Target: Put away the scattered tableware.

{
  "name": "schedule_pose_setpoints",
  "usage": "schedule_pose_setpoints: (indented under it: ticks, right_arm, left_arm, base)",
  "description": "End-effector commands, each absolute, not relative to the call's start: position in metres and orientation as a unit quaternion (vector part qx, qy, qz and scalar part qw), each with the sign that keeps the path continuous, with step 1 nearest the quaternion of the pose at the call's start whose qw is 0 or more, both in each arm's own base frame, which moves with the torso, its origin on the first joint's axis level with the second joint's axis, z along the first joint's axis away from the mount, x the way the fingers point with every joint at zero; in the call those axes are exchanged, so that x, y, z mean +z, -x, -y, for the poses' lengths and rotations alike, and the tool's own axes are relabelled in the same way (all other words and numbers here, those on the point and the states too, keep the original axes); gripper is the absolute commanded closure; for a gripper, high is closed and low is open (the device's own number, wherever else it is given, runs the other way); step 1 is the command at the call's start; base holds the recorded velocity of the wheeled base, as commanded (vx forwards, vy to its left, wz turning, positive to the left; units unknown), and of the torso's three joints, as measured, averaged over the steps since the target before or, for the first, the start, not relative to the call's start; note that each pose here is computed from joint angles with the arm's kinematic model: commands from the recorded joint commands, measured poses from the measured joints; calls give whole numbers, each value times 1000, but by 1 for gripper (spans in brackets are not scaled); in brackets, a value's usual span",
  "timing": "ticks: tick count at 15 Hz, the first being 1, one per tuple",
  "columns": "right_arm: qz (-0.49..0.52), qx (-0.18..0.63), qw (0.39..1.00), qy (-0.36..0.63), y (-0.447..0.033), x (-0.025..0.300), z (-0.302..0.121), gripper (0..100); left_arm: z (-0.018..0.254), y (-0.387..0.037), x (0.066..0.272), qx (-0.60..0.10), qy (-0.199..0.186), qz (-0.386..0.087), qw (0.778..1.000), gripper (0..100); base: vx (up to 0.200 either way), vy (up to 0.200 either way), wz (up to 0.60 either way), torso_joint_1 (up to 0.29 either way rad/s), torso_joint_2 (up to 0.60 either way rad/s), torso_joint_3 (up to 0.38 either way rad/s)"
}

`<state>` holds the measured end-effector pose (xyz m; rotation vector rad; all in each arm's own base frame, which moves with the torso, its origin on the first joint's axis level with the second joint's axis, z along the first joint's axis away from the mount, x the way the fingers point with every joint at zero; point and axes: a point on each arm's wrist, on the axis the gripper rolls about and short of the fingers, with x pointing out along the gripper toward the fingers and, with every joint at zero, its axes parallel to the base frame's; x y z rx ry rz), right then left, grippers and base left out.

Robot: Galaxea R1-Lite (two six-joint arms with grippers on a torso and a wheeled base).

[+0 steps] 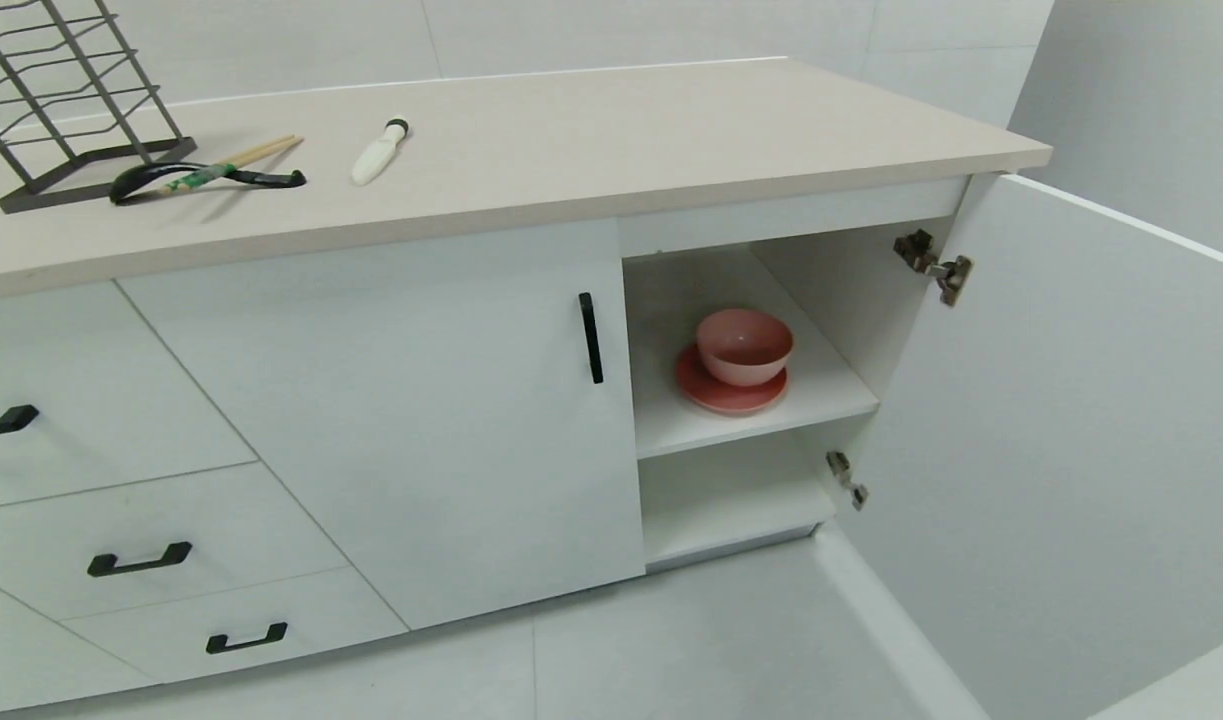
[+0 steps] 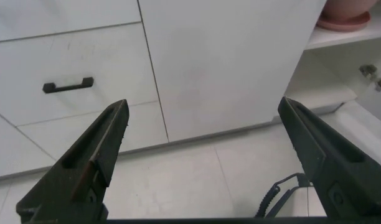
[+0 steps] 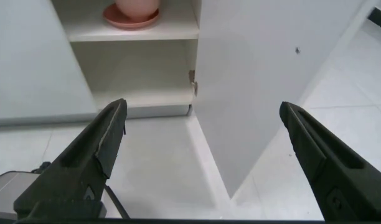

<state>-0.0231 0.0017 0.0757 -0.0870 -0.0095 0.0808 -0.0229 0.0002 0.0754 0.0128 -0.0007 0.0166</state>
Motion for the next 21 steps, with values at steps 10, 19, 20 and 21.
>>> schedule_pose_setpoints:
  ticks: [10, 19, 20, 21]
  right_arm:
    - [2, 34, 999, 25, 23, 76, -1, 0]
    - [1, 31, 999, 21, 23, 76, -1, 0]
    - [1, 31, 999, 21, 23, 75, -1, 0]
    - [1, 31, 999, 21, 23, 76, -1, 0]
  left_arm:
    - [0, 23, 75, 9, -19, 0, 1000, 0]
    - [0, 23, 75, 9, -19, 0, 1000, 0]
    - [0, 23, 75, 10, -19, 0, 1000, 0]
    - [0, 23, 75, 10, -19, 0, 1000, 0]
  base:
    - [0, -200, 0, 3, 3, 2]
    - [0, -200, 0, 3, 3, 1]
    - [0, -200, 0, -2, 2, 7]
    - [-200, 0, 0, 2, -2, 7]
